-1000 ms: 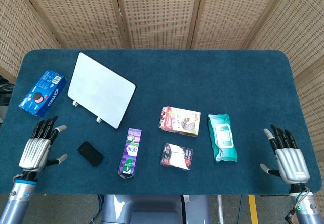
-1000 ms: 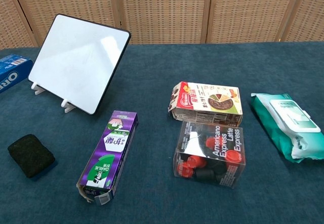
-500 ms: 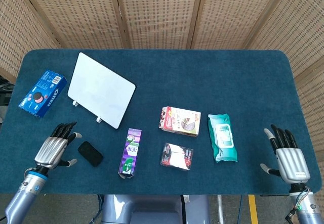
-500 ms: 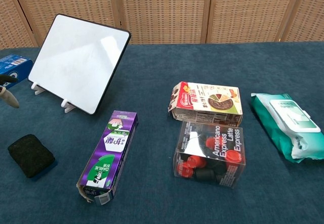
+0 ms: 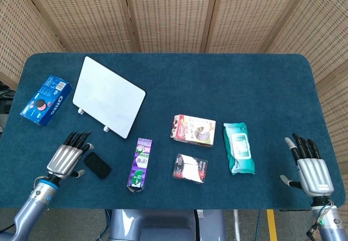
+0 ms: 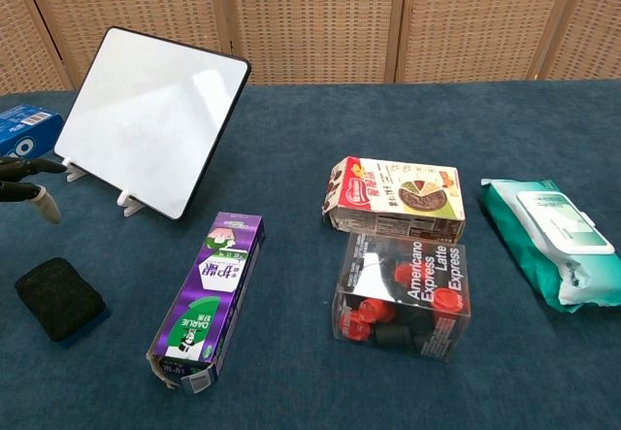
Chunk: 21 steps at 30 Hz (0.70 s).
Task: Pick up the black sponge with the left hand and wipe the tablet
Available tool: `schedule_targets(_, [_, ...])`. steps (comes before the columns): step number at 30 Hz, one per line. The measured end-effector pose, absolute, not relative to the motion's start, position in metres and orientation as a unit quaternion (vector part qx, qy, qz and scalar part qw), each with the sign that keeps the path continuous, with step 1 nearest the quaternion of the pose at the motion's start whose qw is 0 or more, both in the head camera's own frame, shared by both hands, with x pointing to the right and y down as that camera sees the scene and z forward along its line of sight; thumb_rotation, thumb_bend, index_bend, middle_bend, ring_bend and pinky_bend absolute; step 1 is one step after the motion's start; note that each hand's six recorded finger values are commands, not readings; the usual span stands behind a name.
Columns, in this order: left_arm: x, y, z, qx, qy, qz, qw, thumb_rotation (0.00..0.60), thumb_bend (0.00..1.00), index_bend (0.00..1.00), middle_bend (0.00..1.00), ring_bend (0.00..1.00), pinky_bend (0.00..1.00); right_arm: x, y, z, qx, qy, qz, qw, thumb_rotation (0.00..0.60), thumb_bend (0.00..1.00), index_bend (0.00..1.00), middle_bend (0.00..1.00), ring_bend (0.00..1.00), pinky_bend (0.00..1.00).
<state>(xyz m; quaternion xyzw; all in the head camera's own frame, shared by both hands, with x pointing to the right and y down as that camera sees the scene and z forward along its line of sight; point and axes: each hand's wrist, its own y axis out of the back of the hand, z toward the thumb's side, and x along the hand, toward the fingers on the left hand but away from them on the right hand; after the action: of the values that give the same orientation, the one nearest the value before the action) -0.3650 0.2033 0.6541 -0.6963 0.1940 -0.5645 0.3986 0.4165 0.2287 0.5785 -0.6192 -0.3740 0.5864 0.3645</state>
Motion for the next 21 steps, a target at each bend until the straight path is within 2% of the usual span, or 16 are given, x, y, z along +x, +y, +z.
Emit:
schedule_targets(8, [-0.361, 0.207, 0.663, -0.689, 0.212, -0.547, 0.425, 0.600, 0.16, 0.30, 0.00, 0.00, 0.00, 0.416, 0.229, 0.580, -0.618, -0.373, 0.588, 0.366, 0.600, 0.04, 0.02, 0.00, 0.00, 0.00])
schedule_targets(21, [-0.358, 0.225, 0.689, -0.699, 0.214, -0.539, 0.418, 0.600, 0.16, 0.31, 0.00, 0.00, 0.00, 0.415, 0.229, 0.581, -0.616, -0.375, 0.587, 0.367, 0.600, 0.05, 0.02, 0.00, 0.00, 0.00])
